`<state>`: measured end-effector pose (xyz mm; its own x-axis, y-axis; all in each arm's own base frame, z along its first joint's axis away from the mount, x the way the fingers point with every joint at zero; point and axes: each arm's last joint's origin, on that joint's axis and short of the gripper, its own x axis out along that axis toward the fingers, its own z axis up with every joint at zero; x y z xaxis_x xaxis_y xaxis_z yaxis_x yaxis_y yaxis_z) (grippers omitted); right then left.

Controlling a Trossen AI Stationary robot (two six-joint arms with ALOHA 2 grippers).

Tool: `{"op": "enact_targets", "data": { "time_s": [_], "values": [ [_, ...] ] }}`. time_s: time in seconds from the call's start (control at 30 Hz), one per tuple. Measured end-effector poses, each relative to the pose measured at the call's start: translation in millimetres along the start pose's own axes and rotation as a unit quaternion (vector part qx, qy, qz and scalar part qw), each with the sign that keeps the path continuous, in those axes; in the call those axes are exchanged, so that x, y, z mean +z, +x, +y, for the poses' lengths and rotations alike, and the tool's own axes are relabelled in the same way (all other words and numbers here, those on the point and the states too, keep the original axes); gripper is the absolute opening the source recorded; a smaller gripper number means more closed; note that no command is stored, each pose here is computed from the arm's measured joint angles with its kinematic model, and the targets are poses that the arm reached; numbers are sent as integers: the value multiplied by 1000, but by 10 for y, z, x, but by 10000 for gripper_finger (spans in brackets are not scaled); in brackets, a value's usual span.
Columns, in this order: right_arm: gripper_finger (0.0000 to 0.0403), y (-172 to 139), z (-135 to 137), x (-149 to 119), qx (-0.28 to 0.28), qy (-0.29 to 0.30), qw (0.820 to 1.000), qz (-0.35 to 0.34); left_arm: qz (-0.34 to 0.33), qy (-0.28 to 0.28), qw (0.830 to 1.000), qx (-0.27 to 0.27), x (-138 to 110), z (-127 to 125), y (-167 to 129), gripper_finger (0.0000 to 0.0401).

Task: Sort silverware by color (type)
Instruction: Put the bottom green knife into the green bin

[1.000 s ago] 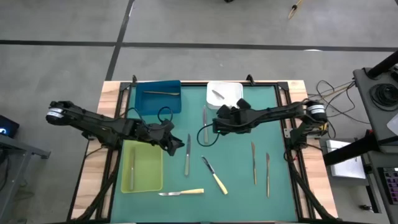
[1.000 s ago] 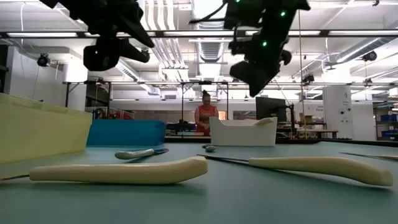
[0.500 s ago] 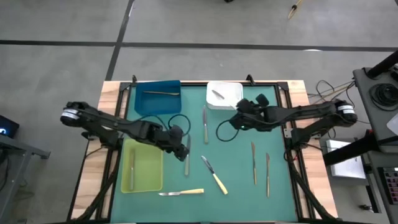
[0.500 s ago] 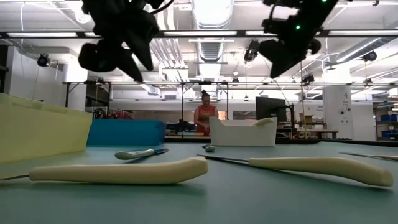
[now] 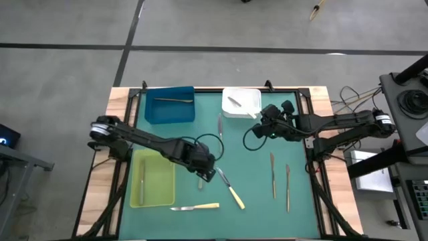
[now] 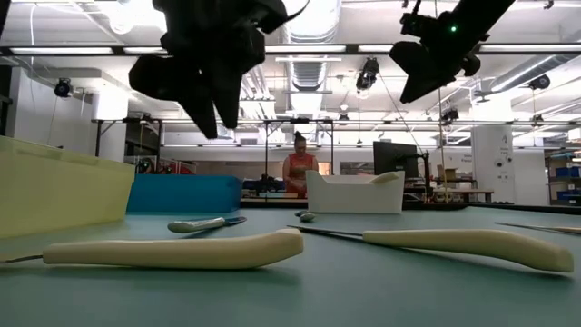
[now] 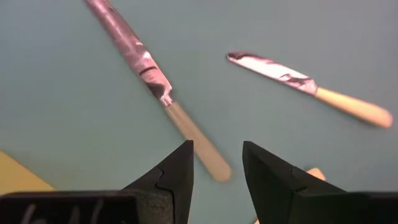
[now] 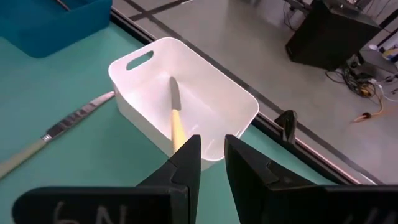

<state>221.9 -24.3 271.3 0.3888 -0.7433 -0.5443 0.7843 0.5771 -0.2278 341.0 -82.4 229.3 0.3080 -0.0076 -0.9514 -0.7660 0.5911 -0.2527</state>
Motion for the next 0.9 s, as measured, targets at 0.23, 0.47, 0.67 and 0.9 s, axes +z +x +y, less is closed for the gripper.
{"op": "enact_targets", "data": {
  "time_s": [0.23, 0.47, 0.67, 0.9],
  "values": [
    [63, 11, 11, -5, -1, -6, 1000, 1, 20, -15, 999, 47, -26, -79, 215, 119],
    [63, 11, 11, -5, -1, -7, 1000, 1, 20, -29, 997, 69, -30, -92, 386, 119],
    [63, 11, 11, -6, -1, -7, 1000, 1, 20, -17, 997, 78, -36, -92, 463, 119],
    [63, 11, 11, -5, -1, -10, 1000, 1, 5, -10, 997, 80, -22, -93, 466, 128]
  ]
}}
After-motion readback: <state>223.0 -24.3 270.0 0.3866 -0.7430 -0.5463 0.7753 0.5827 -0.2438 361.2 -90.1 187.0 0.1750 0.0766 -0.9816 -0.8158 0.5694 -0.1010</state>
